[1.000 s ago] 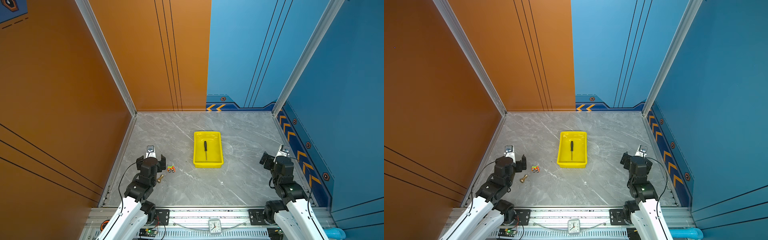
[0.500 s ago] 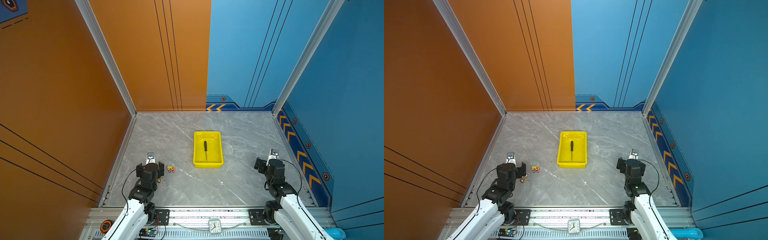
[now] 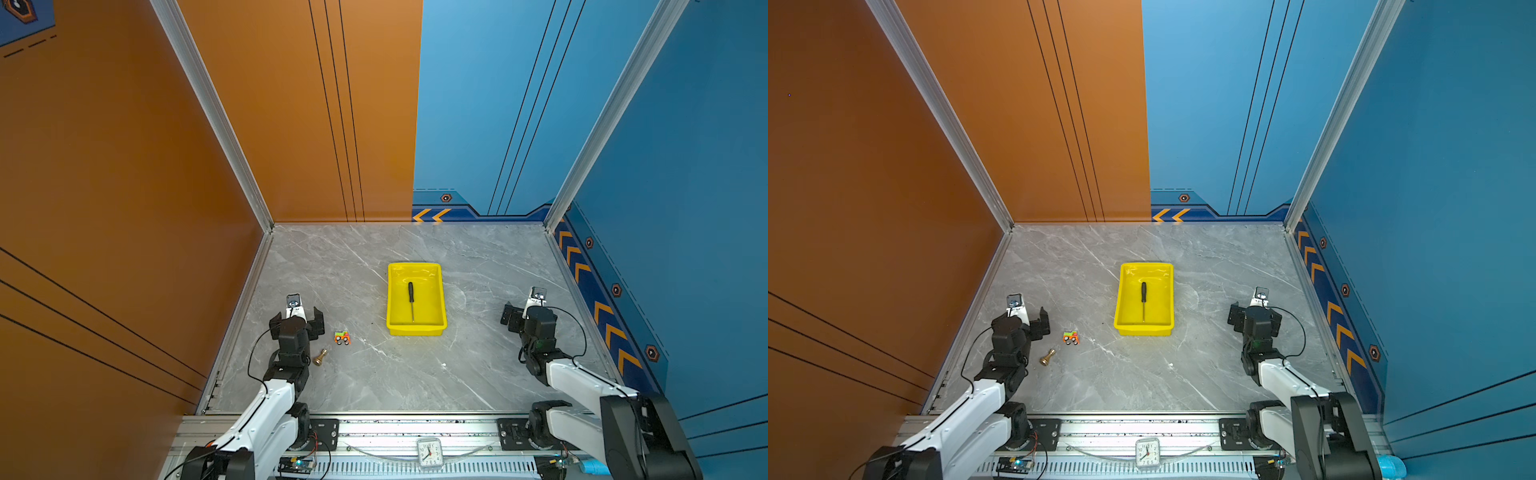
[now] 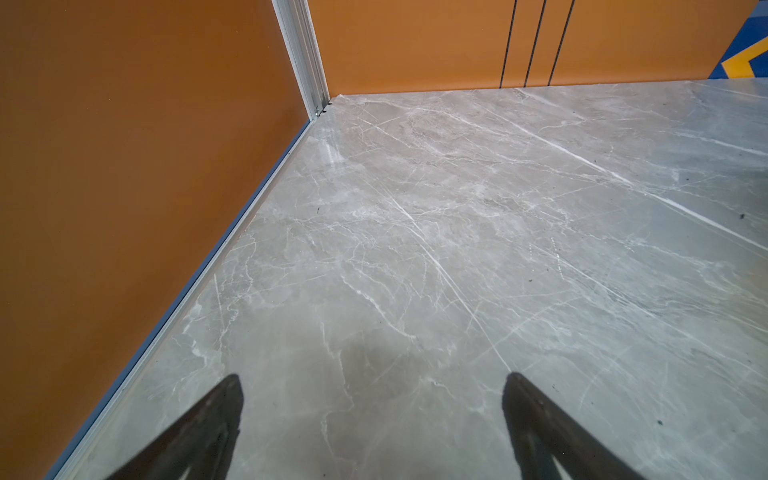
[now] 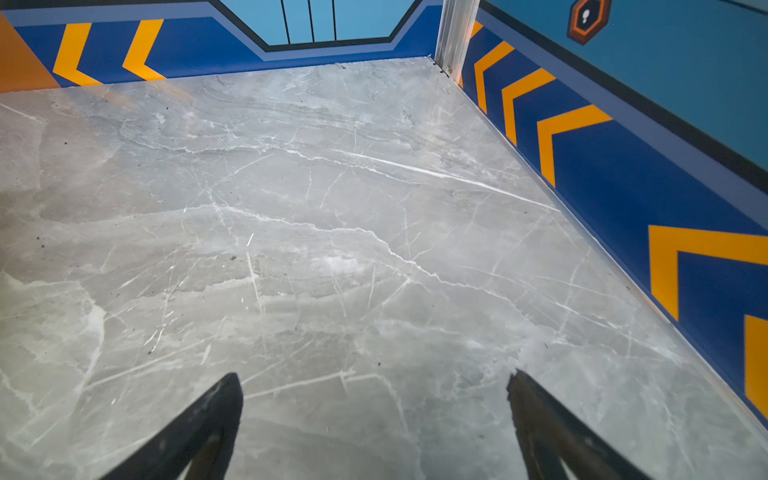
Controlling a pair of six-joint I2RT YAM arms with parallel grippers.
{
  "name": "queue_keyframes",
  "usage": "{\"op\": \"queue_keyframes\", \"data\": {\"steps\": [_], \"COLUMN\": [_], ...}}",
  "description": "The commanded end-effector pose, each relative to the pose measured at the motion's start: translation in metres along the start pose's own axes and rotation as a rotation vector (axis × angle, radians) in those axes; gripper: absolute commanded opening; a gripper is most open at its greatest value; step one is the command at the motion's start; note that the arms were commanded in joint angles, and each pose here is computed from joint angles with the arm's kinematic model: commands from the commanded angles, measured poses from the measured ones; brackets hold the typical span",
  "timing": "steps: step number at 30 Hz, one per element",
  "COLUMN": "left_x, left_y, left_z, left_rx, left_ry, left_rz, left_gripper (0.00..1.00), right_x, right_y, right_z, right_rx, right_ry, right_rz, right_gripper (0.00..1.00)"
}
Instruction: Put the screwdriver in the bin
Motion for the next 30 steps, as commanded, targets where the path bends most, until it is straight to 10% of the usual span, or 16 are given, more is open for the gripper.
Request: {"op": "queue_keyframes", "data": {"steps": [1, 30], "left_x": [-0.022, -0.019], "left_y": [-0.008, -0.078], "left_z": [-0.01, -0.042], "left_rx": [0.055, 0.126], "left_ry": [0.037, 0.016], "left_rz": [-0.09, -0.089], "left_gripper": [0.98, 0.98], "right_x": [-0.04, -0.028], "right_y": [-0.011, -0.05], "right_z": [0.01, 0.014], "right_rx": [-0.025, -0.002], "right_ry": [-0.035, -0.007], "right_rz": [-0.132, -0.126], "right_gripper": [1.0, 1.0]}}
Point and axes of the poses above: each gripper's point midway between its finger pads, its own y axis back along the fingers, its own z axis along the line the jaws close on, x = y × z, the point moved 2 cm from there along y, back along the fingers, and after that the axes turned 4 degrees about -y, right-handed, at the moved point
